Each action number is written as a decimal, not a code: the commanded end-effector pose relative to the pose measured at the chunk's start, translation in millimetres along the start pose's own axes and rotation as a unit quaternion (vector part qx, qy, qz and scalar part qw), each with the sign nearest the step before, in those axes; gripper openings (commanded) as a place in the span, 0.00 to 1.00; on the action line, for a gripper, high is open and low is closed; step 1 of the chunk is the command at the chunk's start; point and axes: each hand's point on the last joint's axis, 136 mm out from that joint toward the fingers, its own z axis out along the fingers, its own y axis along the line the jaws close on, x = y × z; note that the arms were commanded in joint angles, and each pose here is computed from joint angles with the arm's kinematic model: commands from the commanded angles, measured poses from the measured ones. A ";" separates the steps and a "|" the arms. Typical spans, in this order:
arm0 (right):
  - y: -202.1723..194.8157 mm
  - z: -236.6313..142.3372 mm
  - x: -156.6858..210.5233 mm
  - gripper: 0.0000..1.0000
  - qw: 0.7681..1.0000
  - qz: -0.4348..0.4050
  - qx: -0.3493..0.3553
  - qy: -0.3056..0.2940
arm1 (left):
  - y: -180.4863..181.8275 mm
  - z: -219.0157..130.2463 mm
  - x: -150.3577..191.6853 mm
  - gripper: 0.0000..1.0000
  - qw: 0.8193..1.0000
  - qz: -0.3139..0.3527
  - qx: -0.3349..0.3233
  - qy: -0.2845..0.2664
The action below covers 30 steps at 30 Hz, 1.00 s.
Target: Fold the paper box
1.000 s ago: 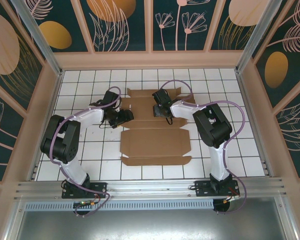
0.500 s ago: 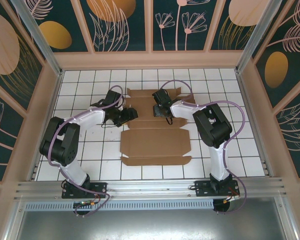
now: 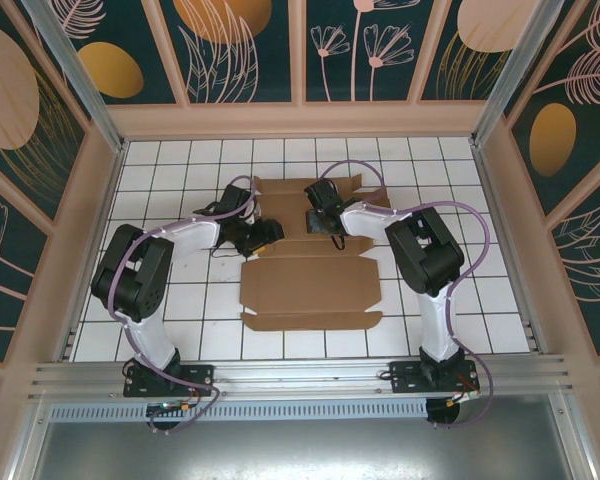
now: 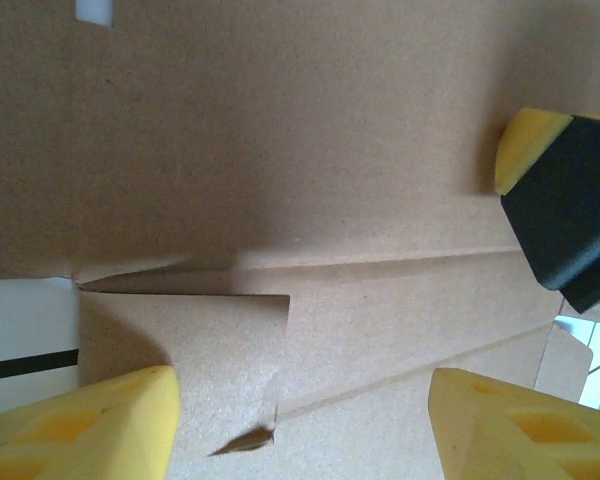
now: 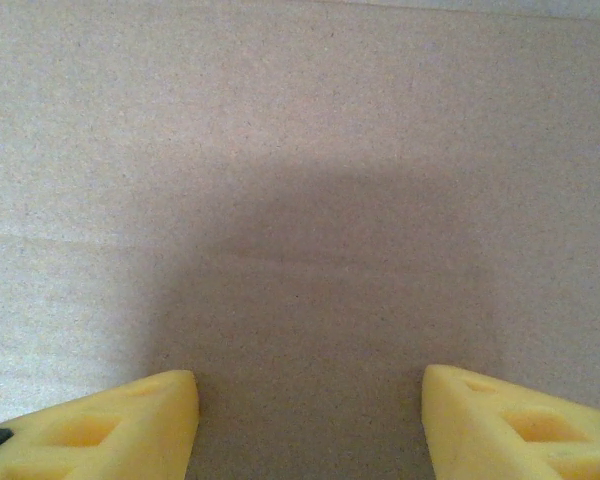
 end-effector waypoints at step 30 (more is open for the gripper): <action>-35.3 -84.0 -32.2 0.69 0.988 0.063 -0.139 0.002 | -94.7 -11.3 -83.5 0.28 0.995 0.069 0.034 -0.069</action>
